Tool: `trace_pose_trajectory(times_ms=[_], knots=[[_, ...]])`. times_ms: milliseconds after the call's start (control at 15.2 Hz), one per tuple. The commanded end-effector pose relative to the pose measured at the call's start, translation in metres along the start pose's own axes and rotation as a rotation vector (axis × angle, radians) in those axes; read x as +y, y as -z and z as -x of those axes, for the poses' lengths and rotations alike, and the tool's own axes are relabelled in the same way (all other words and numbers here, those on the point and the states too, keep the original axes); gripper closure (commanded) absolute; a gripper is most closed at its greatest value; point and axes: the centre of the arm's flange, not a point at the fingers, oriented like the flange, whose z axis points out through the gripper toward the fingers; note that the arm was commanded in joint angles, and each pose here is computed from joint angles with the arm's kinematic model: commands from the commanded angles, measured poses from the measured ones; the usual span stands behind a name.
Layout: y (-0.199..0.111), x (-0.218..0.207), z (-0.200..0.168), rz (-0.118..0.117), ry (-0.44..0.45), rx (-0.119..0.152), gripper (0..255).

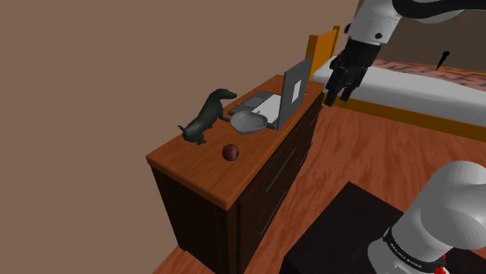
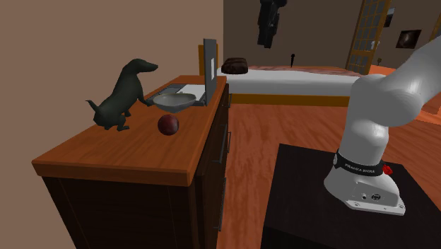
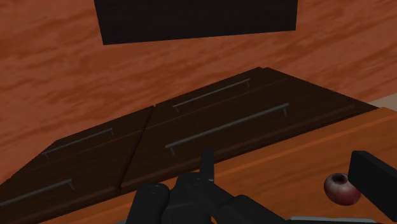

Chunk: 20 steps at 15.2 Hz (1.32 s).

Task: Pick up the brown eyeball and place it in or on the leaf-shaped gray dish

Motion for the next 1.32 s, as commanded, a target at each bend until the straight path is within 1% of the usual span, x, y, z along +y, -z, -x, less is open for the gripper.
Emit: trace_pose_trajectory(times_ms=[0, 660, 1254], knots=[[0.000, 0.000, 0.000, 0.000, 0.000, 0.000, 0], [-0.074, -0.077, -0.090, 0.014, 0.077, -0.065, 0], [-0.146, -0.150, -0.162, 0.026, 0.145, -0.123, 0]])
